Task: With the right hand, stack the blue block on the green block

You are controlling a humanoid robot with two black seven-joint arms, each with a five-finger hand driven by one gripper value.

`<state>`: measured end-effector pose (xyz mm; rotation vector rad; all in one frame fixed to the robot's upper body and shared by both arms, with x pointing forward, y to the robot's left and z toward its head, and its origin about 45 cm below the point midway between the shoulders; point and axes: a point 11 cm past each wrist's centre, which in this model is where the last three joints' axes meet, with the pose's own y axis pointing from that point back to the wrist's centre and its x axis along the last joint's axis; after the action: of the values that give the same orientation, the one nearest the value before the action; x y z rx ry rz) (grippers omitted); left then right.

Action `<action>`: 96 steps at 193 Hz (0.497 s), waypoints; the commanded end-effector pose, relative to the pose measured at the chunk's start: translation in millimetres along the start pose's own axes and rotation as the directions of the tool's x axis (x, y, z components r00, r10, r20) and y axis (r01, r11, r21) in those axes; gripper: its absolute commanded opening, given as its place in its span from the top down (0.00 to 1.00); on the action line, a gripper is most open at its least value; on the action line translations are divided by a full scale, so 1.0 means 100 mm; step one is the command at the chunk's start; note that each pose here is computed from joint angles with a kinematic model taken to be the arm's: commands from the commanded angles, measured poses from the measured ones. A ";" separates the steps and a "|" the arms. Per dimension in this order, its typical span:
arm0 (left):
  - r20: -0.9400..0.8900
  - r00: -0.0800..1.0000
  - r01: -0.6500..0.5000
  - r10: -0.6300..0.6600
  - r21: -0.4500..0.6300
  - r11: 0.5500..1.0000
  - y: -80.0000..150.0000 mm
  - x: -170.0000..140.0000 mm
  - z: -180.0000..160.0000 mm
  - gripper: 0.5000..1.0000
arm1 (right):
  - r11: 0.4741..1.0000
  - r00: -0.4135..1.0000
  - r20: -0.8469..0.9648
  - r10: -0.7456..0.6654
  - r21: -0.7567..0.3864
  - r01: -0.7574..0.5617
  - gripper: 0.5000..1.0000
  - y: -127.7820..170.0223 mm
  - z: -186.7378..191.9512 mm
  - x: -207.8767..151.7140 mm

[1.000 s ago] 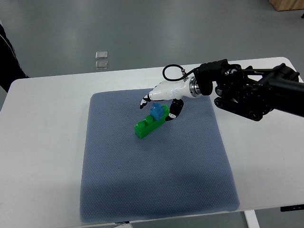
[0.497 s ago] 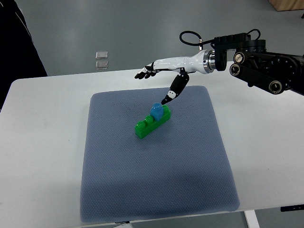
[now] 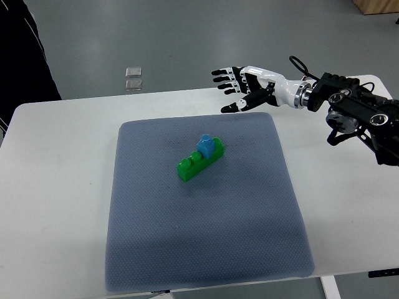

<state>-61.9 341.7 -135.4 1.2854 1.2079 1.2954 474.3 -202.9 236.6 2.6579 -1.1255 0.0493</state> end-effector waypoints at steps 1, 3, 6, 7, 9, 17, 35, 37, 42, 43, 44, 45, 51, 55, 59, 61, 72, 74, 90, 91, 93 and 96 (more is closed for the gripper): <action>0.000 1.000 0.000 0.000 0.000 1.000 0.00 0.00 0.00 0.00 | 0.998 0.978 0.200 0.055 0.019 -0.060 0.16 0.04 0.08 0.06; 0.000 1.000 0.000 0.000 0.000 1.000 0.00 0.00 0.00 0.00 | 0.998 0.973 0.223 0.058 0.020 -0.065 0.16 0.04 0.11 0.05; 0.000 1.000 0.000 0.000 0.000 1.000 0.00 0.00 0.00 0.00 | 0.997 0.968 0.242 0.063 0.022 -0.070 0.16 0.04 0.12 0.05; 0.000 1.000 0.000 0.000 0.000 1.000 0.00 0.00 0.00 0.00 | 0.997 0.962 0.263 0.070 0.022 -0.079 0.16 0.05 0.14 0.06; 0.000 1.000 0.000 0.000 0.000 1.000 0.00 0.00 0.00 0.00 | 0.996 0.956 0.283 0.073 0.026 -0.084 0.16 0.06 0.14 0.06; 0.000 1.000 0.000 0.000 0.000 1.000 0.00 0.00 0.00 0.00 | 0.994 0.931 0.355 0.083 0.031 -0.100 0.17 0.06 0.20 0.04; 0.000 1.000 0.000 0.000 0.000 1.000 0.00 0.00 0.00 0.00 | 0.991 0.886 0.454 0.100 0.032 -0.129 0.17 0.05 0.31 0.00; 0.000 1.000 0.000 0.000 0.000 1.000 0.00 0.00 0.00 0.00 | 0.990 0.881 0.462 0.105 0.031 -0.135 0.17 0.05 0.33 0.00; 0.000 1.000 0.000 0.000 0.000 1.000 0.00 0.00 0.00 0.00 | 0.989 0.870 0.479 0.118 0.025 -0.148 0.16 0.07 0.37 0.01; 0.000 1.000 0.000 0.000 0.000 1.000 0.00 0.00 0.00 0.00 | 0.989 0.870 0.479 0.118 0.025 -0.148 0.16 0.07 0.37 0.01; 0.000 1.000 0.000 0.000 0.000 1.000 0.00 0.00 0.00 0.00 | 0.988 0.866 0.484 0.122 0.024 -0.153 0.16 0.07 0.39 0.02; 0.000 1.000 0.000 0.000 0.000 1.000 0.00 0.00 0.00 0.00 | 0.988 0.866 0.484 0.122 0.024 -0.153 0.16 0.07 0.39 0.02; 0.000 1.000 0.000 0.000 0.000 1.000 0.00 0.00 0.00 0.00 | 0.987 0.856 0.501 0.130 0.019 -0.161 0.17 0.08 0.43 0.01; 0.000 1.000 0.000 0.000 0.000 1.000 0.00 0.00 0.00 0.00 | 0.986 0.848 0.514 0.131 0.018 -0.164 0.16 0.07 0.45 -0.01; 0.000 1.000 0.000 0.000 0.000 1.000 0.00 0.00 0.00 0.00 | 0.986 0.842 0.522 0.137 0.014 -0.169 0.16 0.08 0.48 -0.01; 0.000 1.000 0.000 0.000 0.000 1.000 0.00 0.00 0.00 0.00 | 0.986 0.839 0.527 0.137 0.013 -0.169 0.17 0.08 0.49 -0.02; 0.000 1.000 -0.001 0.001 0.000 1.000 0.00 0.00 0.00 0.00 | 0.983 0.824 0.546 0.152 0.003 -0.184 0.17 0.10 0.56 -0.01; 0.000 1.000 0.002 -0.002 0.000 1.000 0.00 -0.01 0.00 0.00 | 0.982 0.821 0.550 0.155 0.002 -0.187 0.16 0.11 0.57 -0.01; 0.000 1.000 0.000 0.000 0.000 1.000 0.00 0.00 0.00 0.00 | 0.984 0.798 0.580 0.162 -0.031 -0.177 0.16 0.10 0.66 -0.06; 0.000 1.000 0.000 0.000 0.000 1.000 0.00 0.00 0.00 0.00 | 0.984 0.798 0.580 0.162 -0.031 -0.177 0.16 0.10 0.66 -0.06; 0.000 1.000 0.000 0.000 0.000 1.000 0.00 0.00 0.00 0.00 | 0.984 0.797 0.582 0.162 -0.037 -0.174 0.16 0.10 0.68 -0.08; 0.000 1.000 0.000 0.000 0.000 1.000 0.00 0.00 0.00 0.00 | 0.983 0.792 0.587 0.169 -0.047 -0.175 0.16 0.11 0.72 -0.09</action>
<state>-61.8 341.6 -135.4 1.2853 1.2079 1.2954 461.6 -222.6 182.2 2.6731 -1.5376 -0.7202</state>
